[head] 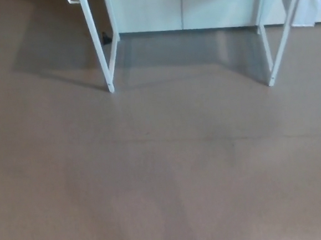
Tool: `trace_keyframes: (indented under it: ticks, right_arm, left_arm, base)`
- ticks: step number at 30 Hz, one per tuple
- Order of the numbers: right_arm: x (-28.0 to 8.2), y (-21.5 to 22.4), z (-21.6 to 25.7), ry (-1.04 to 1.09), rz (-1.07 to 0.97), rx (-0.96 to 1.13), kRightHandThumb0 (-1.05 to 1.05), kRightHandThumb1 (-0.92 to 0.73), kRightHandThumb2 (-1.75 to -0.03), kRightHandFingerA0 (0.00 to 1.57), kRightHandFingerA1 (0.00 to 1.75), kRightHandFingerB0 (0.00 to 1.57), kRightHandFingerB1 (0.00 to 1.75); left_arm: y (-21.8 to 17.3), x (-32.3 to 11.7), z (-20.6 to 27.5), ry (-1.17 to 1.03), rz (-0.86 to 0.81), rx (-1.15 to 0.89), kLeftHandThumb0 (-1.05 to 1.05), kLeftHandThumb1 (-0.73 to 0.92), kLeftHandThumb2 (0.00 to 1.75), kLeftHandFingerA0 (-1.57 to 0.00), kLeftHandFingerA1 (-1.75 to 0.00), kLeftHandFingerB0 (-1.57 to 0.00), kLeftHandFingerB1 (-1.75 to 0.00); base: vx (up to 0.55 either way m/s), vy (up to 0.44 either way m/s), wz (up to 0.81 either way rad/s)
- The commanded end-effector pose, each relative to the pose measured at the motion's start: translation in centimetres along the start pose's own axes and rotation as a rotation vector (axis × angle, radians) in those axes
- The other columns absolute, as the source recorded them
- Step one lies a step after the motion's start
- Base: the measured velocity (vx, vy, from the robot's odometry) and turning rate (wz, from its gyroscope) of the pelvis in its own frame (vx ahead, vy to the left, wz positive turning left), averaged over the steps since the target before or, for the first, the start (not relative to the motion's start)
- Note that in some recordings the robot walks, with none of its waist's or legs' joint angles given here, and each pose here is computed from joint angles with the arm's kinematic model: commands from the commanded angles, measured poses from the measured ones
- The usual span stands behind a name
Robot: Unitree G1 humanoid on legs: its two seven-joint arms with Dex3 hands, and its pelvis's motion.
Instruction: The robot walks towards a table in front, picks a shampoo with left hand and puts it in a small grey container
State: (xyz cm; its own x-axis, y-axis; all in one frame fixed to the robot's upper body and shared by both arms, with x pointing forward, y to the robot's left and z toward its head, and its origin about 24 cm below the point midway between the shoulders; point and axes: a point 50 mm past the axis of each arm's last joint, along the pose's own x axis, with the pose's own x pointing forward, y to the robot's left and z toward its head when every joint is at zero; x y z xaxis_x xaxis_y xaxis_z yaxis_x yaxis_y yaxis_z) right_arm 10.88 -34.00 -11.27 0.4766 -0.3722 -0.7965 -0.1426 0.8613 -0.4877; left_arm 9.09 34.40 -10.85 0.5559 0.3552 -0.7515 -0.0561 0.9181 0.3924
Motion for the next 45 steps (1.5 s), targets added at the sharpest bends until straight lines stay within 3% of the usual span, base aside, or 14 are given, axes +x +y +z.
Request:
trace_keyframes:
  ticks: [1,4,5,9,10,13,14,17,18,19,30,37,45]
  right_arm:
    - [0.0,0.1,-0.3,0.015,0.004,-0.018,-0.32,-0.68,-0.60,0.65,0.45,0.45,0.36]
    - [0.0,0.1,-0.3,0.015,0.004,-0.018,-0.32,-0.68,-0.60,0.65,0.45,0.45,0.36]
    - [0.0,0.1,-0.3,0.020,0.009,-0.016,-0.31,-0.68,-0.60,0.66,0.45,0.45,0.36]
    - [0.0,0.1,-0.3,0.021,0.010,-0.016,-0.31,-0.68,-0.60,0.66,0.45,0.45,0.36]
    - [0.0,0.2,-0.3,0.023,0.013,-0.013,-0.32,-0.67,-0.60,0.64,0.44,0.45,0.36]
    - [0.0,0.2,-0.2,0.023,0.014,-0.009,-0.31,-0.68,-0.60,0.64,0.44,0.45,0.36]
    - [0.0,0.2,-0.2,0.023,0.014,-0.008,-0.32,-0.67,-0.59,0.67,0.45,0.46,0.36]
    - [0.1,0.3,-0.1,0.017,0.017,-0.012,-0.33,-0.67,-0.60,0.65,0.45,0.47,0.36]
    - [0.1,0.3,-0.1,0.014,0.019,-0.015,-0.33,-0.67,-0.60,0.65,0.45,0.47,0.36]
    - [0.1,0.3,-0.1,0.019,0.018,-0.014,-0.32,-0.67,-0.59,0.66,0.45,0.46,0.36]
    - [0.0,0.2,-0.2,0.013,0.026,-0.020,-0.32,-0.68,-0.60,0.63,0.44,0.45,0.36]
    - [0.0,0.4,-0.2,0.021,0.032,-0.023,-0.32,-0.69,-0.60,0.62,0.43,0.46,0.36]
    - [0.0,0.4,0.0,0.009,0.045,-0.045,-0.32,-0.71,-0.61,0.62,0.43,0.47,0.37]
  left_arm:
    - [0.8,-0.1,0.0,-0.007,0.022,0.026,-0.24,0.50,0.98,-0.54,-0.69,-0.17,-0.49]
    - [0.8,-0.1,0.0,-0.007,0.023,0.026,-0.24,0.50,0.98,-0.54,-0.69,-0.17,-0.49]
    - [0.8,-0.1,-0.1,-0.003,0.028,0.043,-0.31,0.68,0.60,-0.63,-0.56,-0.31,-0.31]
    - [0.8,-0.1,-0.1,-0.002,0.030,0.045,-0.31,0.68,0.60,-0.63,-0.56,-0.31,-0.31]
    - [0.8,-0.2,-0.2,-0.004,0.025,0.035,-0.29,0.68,0.61,-0.61,-0.42,-0.32,-0.32]
    - [0.8,-0.2,-0.3,0.003,0.022,0.017,-0.29,0.68,0.60,-0.61,-0.43,-0.32,-0.32]
    - [0.8,-0.2,-0.3,0.001,0.027,0.028,-0.22,0.49,0.97,-0.55,-0.68,-0.19,-0.50]
    - [0.8,-0.3,-0.3,-0.007,0.028,0.042,-0.23,0.49,0.97,-0.55,-0.68,-0.18,-0.50]
    - [0.8,-0.3,-0.2,-0.009,0.027,0.042,-0.23,0.49,0.97,-0.55,-0.68,-0.18,-0.50]
    - [0.8,-0.3,-0.3,-0.009,0.025,0.047,-0.30,0.67,0.61,-0.60,-0.41,-0.32,-0.32]
    - [0.8,-0.3,-0.6,0.008,0.021,0.059,-0.31,0.68,0.61,-0.57,-0.38,-0.33,-0.32]
    - [0.8,-0.4,-0.7,0.007,0.018,0.063,-0.29,0.70,0.61,-0.62,-0.44,-0.34,-0.33]
    - [0.7,-0.6,-1.1,0.003,0.020,0.062,-0.29,0.69,0.61,-0.58,-0.39,-0.36,-0.33]
  base:
    - [0.32,0.041,-0.14]
    - [0.34,0.111,-0.20]
    - [0.41,0.174,-0.16]
    - [0.43,0.221,-0.33]
    - [0.40,0.229,-0.38]
    - [0.39,0.166,-0.04]
    - [0.38,0.116,0.05]
    - [0.39,0.033,0.15]
    - [0.41,-0.019,0.18]
    - [0.37,-0.080,0.21]
    - [0.48,-0.059,0.26]
    - [0.45,0.102,-0.26]
    - [0.52,0.181,-0.20]
